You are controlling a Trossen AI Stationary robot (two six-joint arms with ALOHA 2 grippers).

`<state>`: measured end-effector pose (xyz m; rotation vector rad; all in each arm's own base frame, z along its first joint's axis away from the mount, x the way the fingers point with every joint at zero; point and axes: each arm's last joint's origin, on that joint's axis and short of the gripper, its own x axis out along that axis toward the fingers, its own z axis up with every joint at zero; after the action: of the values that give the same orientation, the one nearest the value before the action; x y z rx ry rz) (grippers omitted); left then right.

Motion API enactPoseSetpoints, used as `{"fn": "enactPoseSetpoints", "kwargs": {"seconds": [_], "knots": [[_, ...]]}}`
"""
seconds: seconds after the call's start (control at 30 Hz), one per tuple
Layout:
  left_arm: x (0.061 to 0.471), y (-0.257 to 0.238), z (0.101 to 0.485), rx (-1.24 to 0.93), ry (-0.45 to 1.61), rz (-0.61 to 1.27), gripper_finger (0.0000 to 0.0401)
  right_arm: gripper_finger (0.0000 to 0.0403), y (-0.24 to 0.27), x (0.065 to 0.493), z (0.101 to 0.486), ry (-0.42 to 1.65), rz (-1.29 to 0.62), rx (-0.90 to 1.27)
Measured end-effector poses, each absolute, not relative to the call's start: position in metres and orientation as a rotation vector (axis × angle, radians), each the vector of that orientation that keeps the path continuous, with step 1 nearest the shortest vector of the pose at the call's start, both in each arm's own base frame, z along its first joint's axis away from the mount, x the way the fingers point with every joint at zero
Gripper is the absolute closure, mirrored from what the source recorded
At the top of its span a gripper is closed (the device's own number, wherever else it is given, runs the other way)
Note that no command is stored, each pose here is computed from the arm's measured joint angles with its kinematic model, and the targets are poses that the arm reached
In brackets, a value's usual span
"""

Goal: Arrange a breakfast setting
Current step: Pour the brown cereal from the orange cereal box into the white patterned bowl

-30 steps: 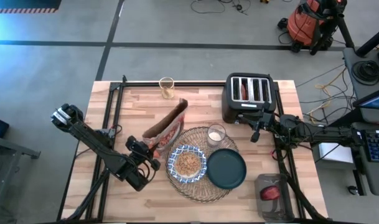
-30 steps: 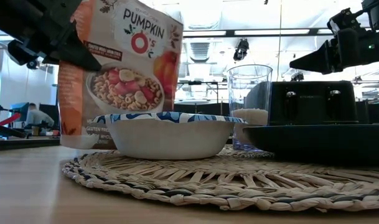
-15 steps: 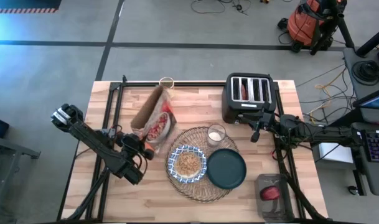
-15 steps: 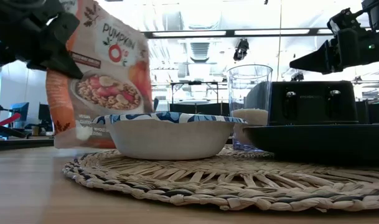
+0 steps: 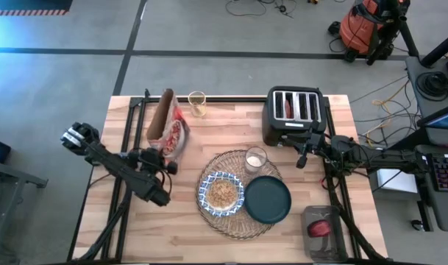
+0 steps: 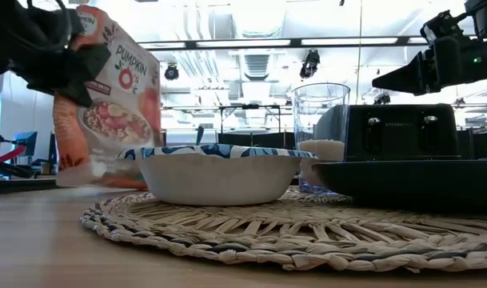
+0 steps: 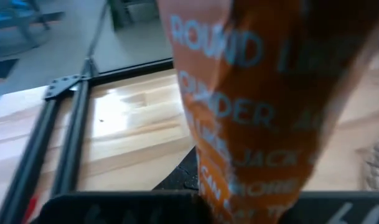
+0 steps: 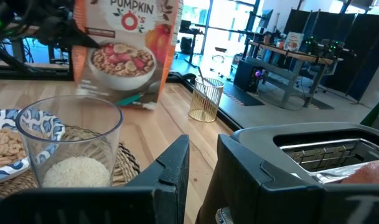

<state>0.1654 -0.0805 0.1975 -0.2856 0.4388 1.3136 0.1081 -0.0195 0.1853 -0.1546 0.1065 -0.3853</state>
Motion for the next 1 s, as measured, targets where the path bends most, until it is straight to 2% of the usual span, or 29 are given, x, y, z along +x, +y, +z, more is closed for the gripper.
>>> {"fn": "enactPoseSetpoints", "kwargs": {"seconds": [0.53,0.8,1.0], "knots": [[0.169,-0.016,0.183,-0.233,0.381,1.613,0.0401,0.033,-0.019,0.108,0.185,0.107,-0.385,-0.155],[0.161,0.009,0.161,-0.224,0.287,1.685,0.0401,0.033,-0.019,0.108,0.185,0.107,-0.385,-0.155],[0.153,0.02,0.153,-0.175,0.323,1.726,0.0401,0.033,-0.019,0.108,0.185,0.106,-0.385,-0.155]]}}
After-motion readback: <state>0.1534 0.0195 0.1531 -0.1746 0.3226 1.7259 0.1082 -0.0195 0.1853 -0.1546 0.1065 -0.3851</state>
